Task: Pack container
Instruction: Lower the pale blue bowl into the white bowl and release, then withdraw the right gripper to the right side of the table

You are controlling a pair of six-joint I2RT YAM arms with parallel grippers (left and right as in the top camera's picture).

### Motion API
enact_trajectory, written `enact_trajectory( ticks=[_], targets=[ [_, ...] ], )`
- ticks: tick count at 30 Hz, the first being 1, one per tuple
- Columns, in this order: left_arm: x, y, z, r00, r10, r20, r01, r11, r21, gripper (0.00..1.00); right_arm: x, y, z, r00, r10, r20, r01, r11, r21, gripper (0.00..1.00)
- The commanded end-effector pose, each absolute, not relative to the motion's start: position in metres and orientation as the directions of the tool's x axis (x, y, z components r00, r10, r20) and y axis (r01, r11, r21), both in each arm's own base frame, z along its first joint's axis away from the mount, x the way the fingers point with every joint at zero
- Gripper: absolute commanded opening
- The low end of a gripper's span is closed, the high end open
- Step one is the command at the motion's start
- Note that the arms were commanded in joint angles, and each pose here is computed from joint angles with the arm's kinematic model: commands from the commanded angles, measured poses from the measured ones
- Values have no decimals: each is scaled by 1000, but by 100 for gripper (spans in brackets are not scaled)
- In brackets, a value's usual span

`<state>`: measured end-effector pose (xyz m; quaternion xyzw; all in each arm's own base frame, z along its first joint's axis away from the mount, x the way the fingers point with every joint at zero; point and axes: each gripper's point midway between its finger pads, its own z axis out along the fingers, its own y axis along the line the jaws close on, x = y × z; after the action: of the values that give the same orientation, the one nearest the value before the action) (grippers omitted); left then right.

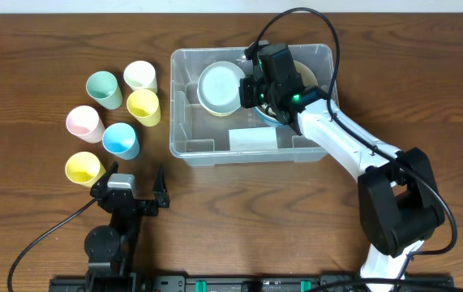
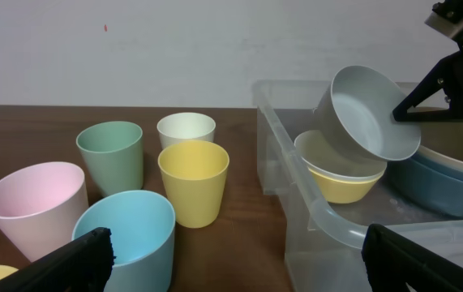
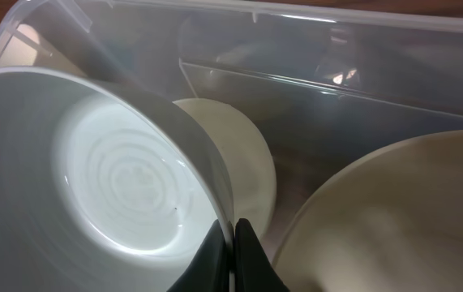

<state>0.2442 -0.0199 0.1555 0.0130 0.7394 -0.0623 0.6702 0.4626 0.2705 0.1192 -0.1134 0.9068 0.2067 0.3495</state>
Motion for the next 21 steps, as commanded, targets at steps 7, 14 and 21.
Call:
enact_trajectory(
  ticks=[7,14,21],
  targets=[
    [243,-21,141,-144,-54,-988,108,992,-70,98,465,273,103,-740,-77,-668,-345,896,279,32],
    [243,-21,141,-144,-54,-988,108,992,-70,98,466,275,105,-736,-75,-673,-351,892,284,32],
    [243,-21,141,-143,-54,-988,108,992,-70,98,458,293,163,-707,-123,-697,-454,835,312,29]
  ],
)
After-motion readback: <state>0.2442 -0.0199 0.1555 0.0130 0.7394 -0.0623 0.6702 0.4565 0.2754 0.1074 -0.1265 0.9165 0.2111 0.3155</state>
